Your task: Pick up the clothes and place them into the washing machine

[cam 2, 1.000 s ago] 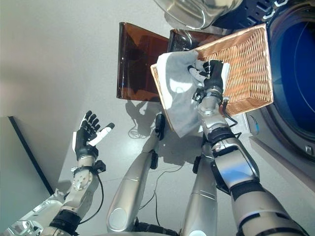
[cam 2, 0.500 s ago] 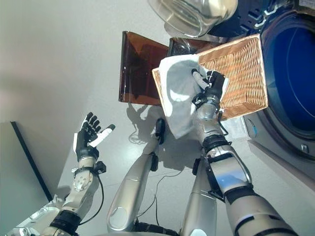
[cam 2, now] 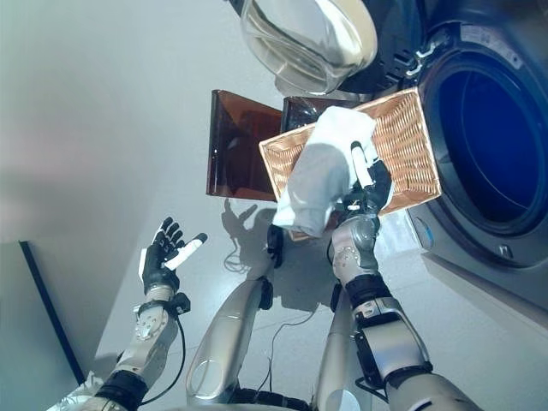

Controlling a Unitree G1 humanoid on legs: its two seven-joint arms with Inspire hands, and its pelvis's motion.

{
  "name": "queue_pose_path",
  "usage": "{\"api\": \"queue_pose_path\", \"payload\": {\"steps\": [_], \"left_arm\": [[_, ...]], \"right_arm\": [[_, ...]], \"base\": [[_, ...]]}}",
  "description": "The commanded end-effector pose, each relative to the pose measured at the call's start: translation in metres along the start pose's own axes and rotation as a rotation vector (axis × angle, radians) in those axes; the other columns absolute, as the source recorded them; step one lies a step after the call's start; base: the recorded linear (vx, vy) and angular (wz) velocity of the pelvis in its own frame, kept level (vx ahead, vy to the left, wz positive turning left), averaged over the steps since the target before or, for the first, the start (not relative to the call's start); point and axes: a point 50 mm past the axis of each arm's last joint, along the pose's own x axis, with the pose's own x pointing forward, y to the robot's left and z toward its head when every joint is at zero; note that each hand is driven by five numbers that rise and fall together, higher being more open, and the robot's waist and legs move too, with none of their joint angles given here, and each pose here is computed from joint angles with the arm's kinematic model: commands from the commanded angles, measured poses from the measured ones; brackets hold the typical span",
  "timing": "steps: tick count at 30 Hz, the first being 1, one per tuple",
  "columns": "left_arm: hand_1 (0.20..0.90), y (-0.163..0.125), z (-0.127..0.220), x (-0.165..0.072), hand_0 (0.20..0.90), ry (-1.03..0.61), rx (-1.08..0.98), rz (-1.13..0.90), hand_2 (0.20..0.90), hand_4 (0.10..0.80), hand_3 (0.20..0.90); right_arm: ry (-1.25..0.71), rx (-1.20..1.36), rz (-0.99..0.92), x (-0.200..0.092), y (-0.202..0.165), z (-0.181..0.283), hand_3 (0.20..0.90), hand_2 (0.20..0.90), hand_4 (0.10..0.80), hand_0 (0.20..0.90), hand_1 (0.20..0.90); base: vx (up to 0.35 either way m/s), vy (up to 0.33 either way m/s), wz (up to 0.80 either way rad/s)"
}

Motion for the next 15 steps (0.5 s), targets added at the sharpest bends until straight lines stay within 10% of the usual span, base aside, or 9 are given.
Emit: {"api": "queue_pose_path", "payload": {"steps": [1,15], "left_arm": [[0.900,0.013,0.001,-0.005,0.900,-0.029,-0.003,0.031,0.900,0.800,0.900],[0.900,0.018,-0.014,-0.011,0.900,0.035,0.008,0.037,0.900,0.800,0.900]], "right_arm": [[-0.210,0.167,0.161,-0.004,0.029,0.042,0.200,0.200,0.300,0.200,0.200],[-0.302,0.276,0.158,-0.012,0.013,0.061,0.200,0.200,0.300,0.200,0.200]], "base": [[0.003,0.001,-0.11],[0.000,0.004,-0.05]]}}
